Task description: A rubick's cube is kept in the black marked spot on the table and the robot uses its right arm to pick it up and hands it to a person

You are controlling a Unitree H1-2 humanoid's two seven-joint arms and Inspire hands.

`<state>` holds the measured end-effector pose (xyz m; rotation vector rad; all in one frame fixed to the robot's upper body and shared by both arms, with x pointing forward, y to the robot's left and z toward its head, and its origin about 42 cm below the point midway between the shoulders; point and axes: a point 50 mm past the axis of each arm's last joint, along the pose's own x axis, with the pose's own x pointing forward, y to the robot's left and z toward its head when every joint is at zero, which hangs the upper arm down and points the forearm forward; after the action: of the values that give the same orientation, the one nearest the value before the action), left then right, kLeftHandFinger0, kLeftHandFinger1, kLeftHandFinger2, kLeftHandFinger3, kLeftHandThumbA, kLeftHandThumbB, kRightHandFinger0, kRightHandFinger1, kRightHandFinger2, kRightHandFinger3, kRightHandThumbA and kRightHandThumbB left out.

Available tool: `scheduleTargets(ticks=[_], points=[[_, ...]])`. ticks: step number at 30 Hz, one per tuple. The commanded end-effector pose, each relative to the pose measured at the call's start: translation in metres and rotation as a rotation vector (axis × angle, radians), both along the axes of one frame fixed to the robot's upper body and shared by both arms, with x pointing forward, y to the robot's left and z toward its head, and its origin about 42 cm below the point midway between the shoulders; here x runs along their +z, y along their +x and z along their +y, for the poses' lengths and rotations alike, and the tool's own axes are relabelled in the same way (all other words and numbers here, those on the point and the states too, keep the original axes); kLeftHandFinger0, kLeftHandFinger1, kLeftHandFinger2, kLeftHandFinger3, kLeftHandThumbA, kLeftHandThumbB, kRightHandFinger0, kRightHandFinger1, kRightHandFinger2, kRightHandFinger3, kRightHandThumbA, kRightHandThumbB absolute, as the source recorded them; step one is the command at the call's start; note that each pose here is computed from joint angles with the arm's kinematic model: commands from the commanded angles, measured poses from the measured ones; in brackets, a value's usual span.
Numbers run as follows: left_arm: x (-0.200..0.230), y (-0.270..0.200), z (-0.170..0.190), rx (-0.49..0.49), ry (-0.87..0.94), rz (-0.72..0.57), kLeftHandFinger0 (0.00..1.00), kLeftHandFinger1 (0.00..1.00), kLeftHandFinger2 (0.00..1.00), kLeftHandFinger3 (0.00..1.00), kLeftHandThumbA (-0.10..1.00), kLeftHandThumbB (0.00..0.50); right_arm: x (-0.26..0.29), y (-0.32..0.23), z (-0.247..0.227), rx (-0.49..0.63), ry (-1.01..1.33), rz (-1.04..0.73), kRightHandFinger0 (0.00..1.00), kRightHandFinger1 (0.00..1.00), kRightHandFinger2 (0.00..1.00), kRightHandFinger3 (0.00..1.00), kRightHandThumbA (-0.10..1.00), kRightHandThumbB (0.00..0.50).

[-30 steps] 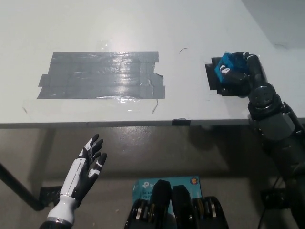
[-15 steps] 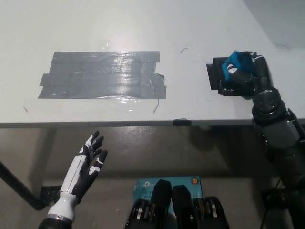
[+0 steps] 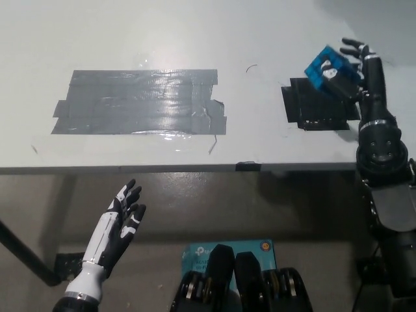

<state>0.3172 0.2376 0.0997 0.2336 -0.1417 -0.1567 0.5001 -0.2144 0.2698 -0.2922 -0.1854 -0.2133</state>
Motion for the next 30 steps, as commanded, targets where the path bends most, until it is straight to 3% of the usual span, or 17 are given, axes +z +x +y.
scheduleTargets(ticks=[1, 12, 20, 24, 30], points=[[0.018, 0.008, 0.003, -0.019, 0.02, -0.076, 1.0, 1.0, 1.0, 1.0, 0.82, 0.206, 0.1, -0.036, 0.011, 0.048, 0.074, -0.305, 0.0, 0.4, 0.78, 0.81, -0.1, 0.188], [0.02, 0.01, 0.003, -0.025, 0.013, -0.076, 1.0, 1.0, 1.0, 1.0, 0.81, 0.209, 0.112, -0.049, 0.022, 0.074, 0.097, -0.323, 0.03, 0.45, 0.83, 0.87, -0.1, 0.184], [0.018, 0.011, 0.003, -0.024, 0.022, -0.074, 1.0, 1.0, 1.0, 1.0, 0.82, 0.212, 0.106, -0.041, 0.033, 0.106, 0.084, -0.311, 0.0, 0.32, 0.77, 0.87, -0.1, 0.186], [0.018, 0.01, 0.002, -0.025, 0.024, -0.07, 1.0, 1.0, 1.0, 1.0, 0.83, 0.213, 0.099, -0.025, 0.046, 0.122, 0.059, -0.262, 0.0, 0.42, 0.86, 0.9, -0.1, 0.195], [0.02, 0.011, 0.001, -0.029, 0.025, -0.072, 1.0, 1.0, 1.0, 1.0, 0.82, 0.205, 0.099, 0.003, 0.064, 0.136, -0.028, -0.232, 0.0, 0.42, 0.83, 0.91, -0.1, 0.169]])
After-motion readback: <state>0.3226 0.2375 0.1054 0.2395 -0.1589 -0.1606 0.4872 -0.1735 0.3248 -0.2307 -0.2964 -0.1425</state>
